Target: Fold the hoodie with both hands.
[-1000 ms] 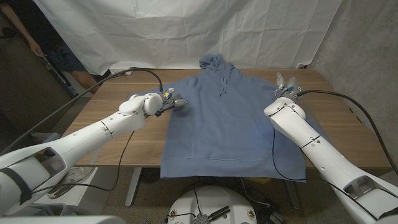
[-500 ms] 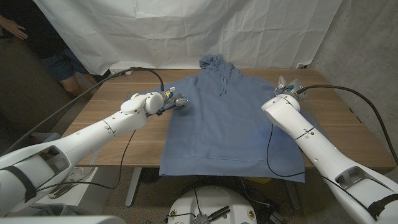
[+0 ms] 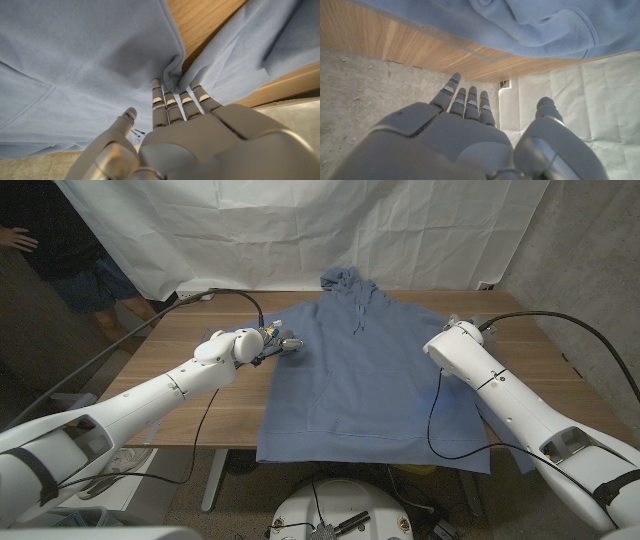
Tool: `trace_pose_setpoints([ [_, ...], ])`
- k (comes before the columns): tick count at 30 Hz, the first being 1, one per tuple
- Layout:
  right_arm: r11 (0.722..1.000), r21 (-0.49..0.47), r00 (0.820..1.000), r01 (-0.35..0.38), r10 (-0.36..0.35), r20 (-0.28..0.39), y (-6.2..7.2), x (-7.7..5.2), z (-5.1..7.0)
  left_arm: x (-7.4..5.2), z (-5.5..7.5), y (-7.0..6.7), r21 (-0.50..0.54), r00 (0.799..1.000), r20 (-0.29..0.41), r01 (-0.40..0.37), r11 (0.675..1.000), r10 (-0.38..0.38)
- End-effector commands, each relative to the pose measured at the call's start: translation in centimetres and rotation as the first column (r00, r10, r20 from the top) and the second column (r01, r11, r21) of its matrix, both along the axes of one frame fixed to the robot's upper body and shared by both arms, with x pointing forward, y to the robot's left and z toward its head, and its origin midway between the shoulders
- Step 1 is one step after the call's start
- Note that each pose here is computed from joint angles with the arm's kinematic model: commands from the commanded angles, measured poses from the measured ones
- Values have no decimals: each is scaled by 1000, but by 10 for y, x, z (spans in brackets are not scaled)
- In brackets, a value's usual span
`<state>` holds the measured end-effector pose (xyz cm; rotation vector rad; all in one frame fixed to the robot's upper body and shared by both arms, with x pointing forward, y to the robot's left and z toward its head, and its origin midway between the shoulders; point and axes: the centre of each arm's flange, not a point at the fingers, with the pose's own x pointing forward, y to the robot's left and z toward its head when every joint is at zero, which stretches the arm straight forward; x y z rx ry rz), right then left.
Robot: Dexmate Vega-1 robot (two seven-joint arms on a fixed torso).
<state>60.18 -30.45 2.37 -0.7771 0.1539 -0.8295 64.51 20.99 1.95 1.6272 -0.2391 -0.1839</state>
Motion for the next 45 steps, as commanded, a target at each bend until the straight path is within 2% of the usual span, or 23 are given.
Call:
trace_pose_setpoints([
  [1, 998, 62, 984, -23, 34, -175, -8, 8, -19, -3, -1, -2, 0, 1000, 0, 0, 1000, 0],
  [6, 996, 78, 975, -35, 52, -215, -11, 9, -23, -3, -1, -2, -1, 1000, 0, 1, 1000, -1],
  [9, 994, 100, 962, -48, 73, -263, -11, 13, -28, -3, -1, -4, 1, 1000, 1, 3, 1000, -3],
  [14, 993, 110, 954, -50, 80, -288, -11, 14, -33, -5, -1, -4, 2, 1000, 1, 1, 1000, -1],
  [23, 995, 91, 945, -47, 74, -318, -13, 16, -33, -7, -2, -4, 0, 1000, -1, -2, 1000, 2],
  [32, 997, 58, 927, -46, 64, -369, -9, 22, -35, -9, -3, -3, -3, 1000, 1, -5, 1000, 5],
  [36, 998, 41, 927, -48, 60, -370, -7, 23, -35, -9, -3, -3, -2, 1000, 1, -6, 1000, 6],
  [45, 998, -22, 945, -57, 47, -323, 0, 20, -31, -8, -3, -5, -1, 1000, -1, -1, 1000, 1],
])
